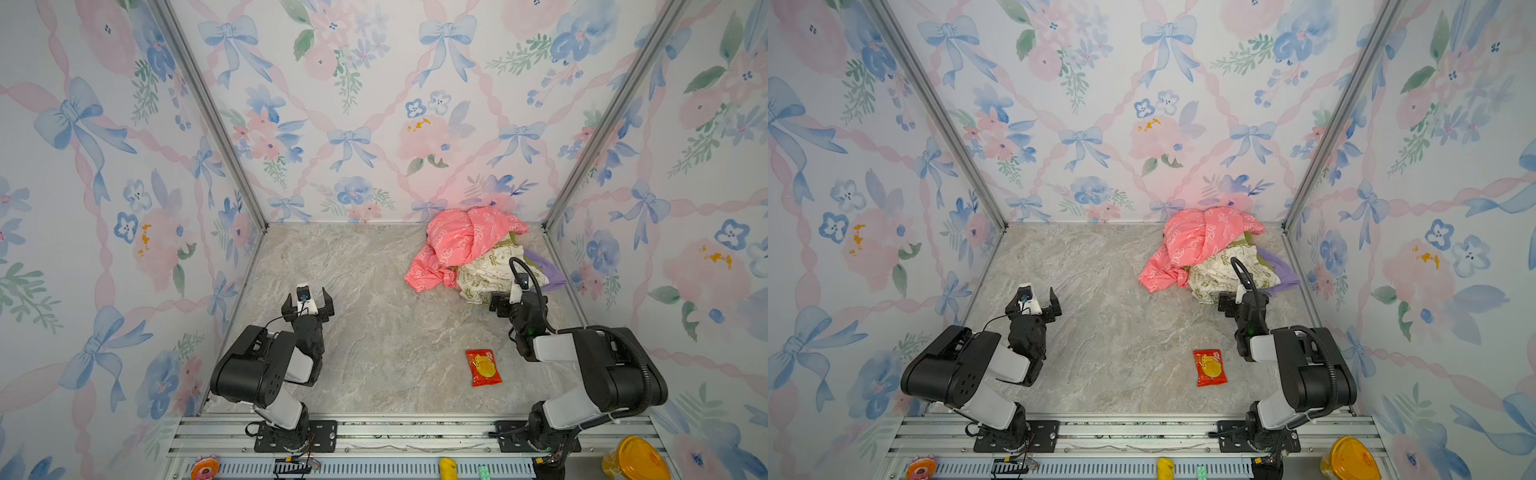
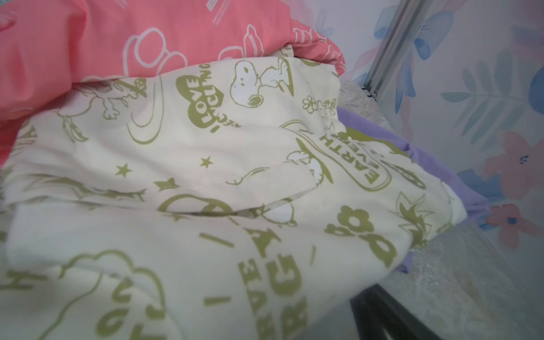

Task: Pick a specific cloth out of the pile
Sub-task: 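Raise both arms from rest toward the cloth pile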

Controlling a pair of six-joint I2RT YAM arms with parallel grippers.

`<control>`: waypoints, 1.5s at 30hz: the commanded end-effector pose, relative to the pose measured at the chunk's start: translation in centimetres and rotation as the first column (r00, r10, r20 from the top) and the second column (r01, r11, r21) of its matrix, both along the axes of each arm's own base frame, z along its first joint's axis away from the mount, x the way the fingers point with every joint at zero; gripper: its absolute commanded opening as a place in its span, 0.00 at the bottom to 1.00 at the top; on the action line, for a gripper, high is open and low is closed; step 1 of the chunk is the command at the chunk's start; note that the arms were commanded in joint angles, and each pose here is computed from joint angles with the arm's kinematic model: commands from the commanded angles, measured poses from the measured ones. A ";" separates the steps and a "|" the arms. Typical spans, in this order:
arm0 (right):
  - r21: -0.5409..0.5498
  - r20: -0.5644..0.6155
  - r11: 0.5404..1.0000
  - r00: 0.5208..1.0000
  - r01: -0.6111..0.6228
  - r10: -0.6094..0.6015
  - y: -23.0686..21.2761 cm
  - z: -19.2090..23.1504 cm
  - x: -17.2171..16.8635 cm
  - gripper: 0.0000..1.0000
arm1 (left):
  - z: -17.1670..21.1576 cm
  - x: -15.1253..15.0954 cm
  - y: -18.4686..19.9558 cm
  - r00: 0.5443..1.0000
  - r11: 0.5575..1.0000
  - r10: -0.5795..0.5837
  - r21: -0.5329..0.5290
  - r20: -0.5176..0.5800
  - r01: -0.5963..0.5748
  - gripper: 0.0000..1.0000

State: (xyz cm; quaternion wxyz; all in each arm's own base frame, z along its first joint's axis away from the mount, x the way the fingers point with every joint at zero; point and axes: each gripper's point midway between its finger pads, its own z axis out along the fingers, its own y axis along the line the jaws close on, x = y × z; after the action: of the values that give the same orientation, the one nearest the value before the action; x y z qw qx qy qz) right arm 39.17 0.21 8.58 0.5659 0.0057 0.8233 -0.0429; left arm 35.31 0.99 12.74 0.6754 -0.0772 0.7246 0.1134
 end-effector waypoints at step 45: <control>0.015 0.036 0.986 0.985 0.166 -0.166 -1.9 4.9 -1.7 0.97 | 5.0 -4.1 0.3 0.983 0.998 -0.026 -0.046 0.180 0.034 0.98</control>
State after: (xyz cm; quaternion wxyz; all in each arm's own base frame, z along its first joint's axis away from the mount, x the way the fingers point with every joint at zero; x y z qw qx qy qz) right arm 37.89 -1.12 13.39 0.5946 0.0492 0.7985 -0.0799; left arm 31.58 1.72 17.54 0.7324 -0.0968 0.6679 0.0903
